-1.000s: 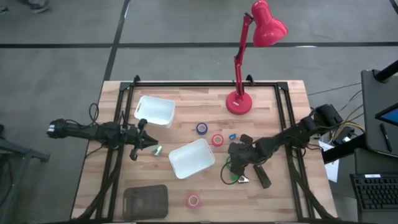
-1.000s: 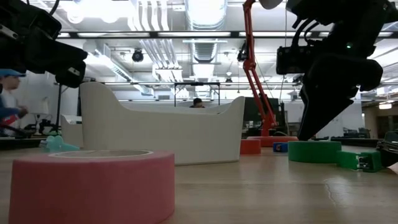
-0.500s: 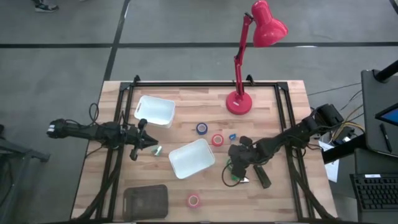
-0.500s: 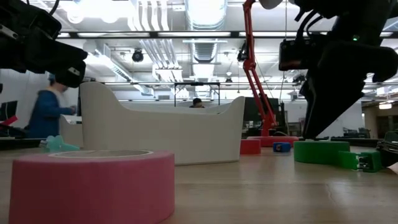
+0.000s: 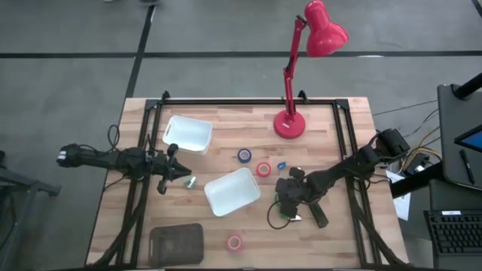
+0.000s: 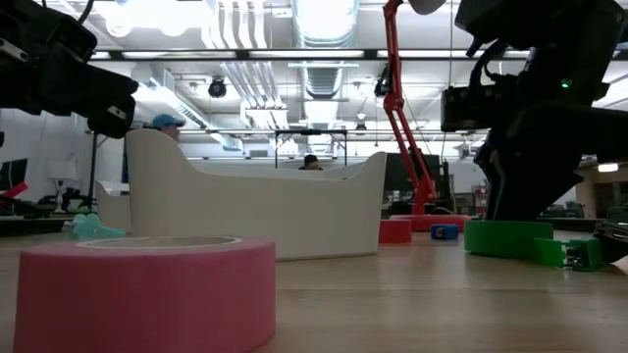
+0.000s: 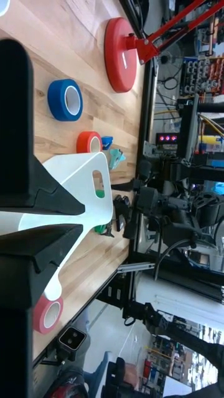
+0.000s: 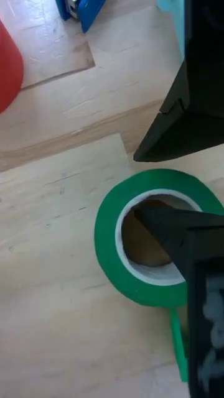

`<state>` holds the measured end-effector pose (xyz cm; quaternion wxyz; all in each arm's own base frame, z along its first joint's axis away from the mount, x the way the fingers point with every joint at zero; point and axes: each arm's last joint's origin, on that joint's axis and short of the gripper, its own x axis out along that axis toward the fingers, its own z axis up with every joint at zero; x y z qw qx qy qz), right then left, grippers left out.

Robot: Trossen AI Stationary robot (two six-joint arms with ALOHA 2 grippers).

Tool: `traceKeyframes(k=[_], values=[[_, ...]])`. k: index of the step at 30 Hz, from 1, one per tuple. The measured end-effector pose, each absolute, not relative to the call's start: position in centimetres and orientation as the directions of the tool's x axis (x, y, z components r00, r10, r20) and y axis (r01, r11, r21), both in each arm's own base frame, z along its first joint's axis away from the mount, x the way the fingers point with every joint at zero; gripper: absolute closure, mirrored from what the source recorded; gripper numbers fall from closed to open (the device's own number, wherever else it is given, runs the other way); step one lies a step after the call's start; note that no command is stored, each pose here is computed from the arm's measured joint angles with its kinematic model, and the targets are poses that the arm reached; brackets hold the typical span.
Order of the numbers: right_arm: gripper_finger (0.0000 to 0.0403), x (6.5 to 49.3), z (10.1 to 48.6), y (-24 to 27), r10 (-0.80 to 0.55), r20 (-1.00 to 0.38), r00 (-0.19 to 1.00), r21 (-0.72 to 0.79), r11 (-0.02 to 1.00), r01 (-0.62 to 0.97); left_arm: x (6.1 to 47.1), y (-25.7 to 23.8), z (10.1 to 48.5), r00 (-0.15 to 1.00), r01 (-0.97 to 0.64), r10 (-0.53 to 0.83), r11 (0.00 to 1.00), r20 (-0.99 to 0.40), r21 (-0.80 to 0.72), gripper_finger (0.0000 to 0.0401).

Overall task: Pick and place Stapler, Stapler remover, tape
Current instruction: Put the green tape into the bottom white bin

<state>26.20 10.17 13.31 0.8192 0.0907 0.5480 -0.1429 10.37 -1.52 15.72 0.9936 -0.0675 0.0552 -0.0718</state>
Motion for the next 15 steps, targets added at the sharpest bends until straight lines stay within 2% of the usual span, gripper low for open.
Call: traceKeyframes(k=[10,15], values=[[0.0348,26.22,13.35,10.18,-0.132,-0.922,0.363,-0.008,0.946,0.324,10.38,-1.52,15.72,0.984,0.135,-0.15,0.981,-0.1,-0.142,0.0362],[0.0359,26.22,13.42,10.18,-0.13,-0.922,0.365,-0.01,0.95,0.313,10.37,-1.52,15.72,0.984,0.135,-0.15,0.981,-0.1,-0.142,0.0362]])
